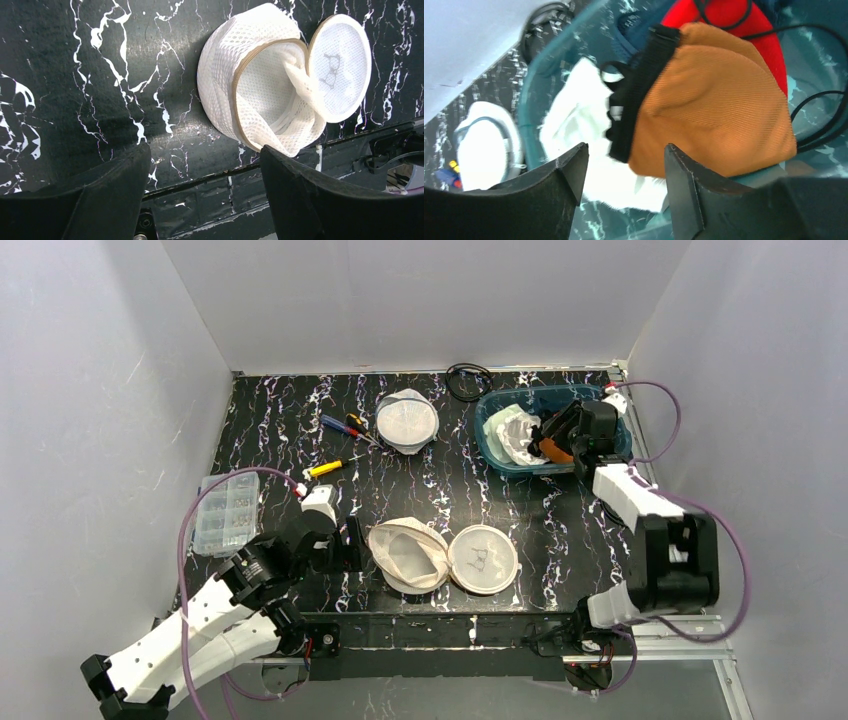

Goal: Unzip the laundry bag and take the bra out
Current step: Place the bra in the bin.

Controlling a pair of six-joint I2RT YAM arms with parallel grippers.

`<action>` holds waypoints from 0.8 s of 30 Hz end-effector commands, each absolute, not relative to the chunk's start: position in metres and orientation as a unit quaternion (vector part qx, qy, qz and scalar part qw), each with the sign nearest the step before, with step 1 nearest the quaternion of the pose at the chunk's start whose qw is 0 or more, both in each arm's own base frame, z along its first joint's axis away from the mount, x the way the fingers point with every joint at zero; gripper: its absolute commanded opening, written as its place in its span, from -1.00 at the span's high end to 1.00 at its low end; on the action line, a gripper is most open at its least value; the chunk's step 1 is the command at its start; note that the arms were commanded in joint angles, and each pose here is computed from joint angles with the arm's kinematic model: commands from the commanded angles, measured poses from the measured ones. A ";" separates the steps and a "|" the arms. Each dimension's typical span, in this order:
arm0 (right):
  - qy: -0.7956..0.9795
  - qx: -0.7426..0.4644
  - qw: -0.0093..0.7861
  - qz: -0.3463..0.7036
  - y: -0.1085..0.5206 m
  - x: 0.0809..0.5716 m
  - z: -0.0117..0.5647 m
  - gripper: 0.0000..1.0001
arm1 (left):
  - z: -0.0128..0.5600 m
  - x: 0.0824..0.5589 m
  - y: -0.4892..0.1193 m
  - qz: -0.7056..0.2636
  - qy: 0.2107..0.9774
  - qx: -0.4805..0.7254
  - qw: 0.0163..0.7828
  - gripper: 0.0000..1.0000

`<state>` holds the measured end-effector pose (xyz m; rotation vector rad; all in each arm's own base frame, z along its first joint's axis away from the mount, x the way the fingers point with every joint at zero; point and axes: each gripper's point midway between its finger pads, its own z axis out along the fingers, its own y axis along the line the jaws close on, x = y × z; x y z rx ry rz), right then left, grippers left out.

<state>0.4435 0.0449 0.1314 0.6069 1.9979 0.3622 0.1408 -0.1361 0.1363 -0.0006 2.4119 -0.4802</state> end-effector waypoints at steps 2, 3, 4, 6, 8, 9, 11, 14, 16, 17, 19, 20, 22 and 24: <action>0.781 0.195 0.575 0.146 0.066 0.418 0.225 -0.36 | 0.159 0.144 -0.127 -0.166 0.919 0.019 0.358 -0.58; 0.781 0.179 0.580 0.146 0.075 0.409 0.236 -0.37 | 0.162 0.145 -0.126 -0.166 0.918 0.022 0.360 -0.59; 0.780 0.166 0.586 0.148 0.084 0.400 0.247 -0.38 | 0.165 0.145 -0.126 -0.166 0.917 0.024 0.363 -0.59; 0.776 0.136 0.594 0.163 0.104 0.378 0.266 -0.39 | 0.171 0.145 -0.127 -0.171 0.914 0.028 0.367 -0.60; 0.778 0.094 0.592 0.188 0.127 0.348 0.279 -0.39 | 0.175 0.144 -0.128 -0.175 0.912 0.033 0.368 -0.61; 0.782 0.067 0.586 0.203 0.142 0.335 0.279 -0.37 | 0.177 0.144 -0.129 -0.178 0.912 0.036 0.369 -0.62; 0.795 0.014 0.560 0.234 0.170 0.306 0.271 -0.35 | 0.178 0.144 -0.131 -0.181 0.910 0.044 0.370 -0.64; 0.821 -0.058 0.496 0.277 0.203 0.263 0.228 -0.32 | 0.177 0.148 -0.129 -0.169 0.911 0.040 0.374 -0.86; 0.834 -0.072 0.462 0.295 0.209 0.239 0.199 -0.32 | 0.176 0.154 -0.128 -0.156 0.912 0.040 0.378 -0.97; 0.839 -0.071 0.447 0.300 0.208 0.230 0.184 -0.33 | 0.176 0.156 -0.130 -0.152 0.911 0.048 0.379 -0.97; 0.849 -0.060 0.430 0.302 0.200 0.216 0.161 -0.34 | 0.178 0.160 -0.136 -0.152 0.909 0.076 0.381 -0.97; 0.852 -0.051 0.425 0.301 0.195 0.211 0.151 -0.34 | 0.179 0.161 -0.141 -0.154 0.907 0.094 0.380 -0.97; 0.857 -0.039 0.415 0.302 0.188 0.201 0.138 -0.34 | 0.181 0.163 -0.147 -0.149 0.907 0.126 0.373 -0.92; 0.861 -0.027 0.405 0.307 0.184 0.192 0.127 -0.35 | 0.180 0.168 -0.151 -0.130 0.911 0.158 0.359 -0.83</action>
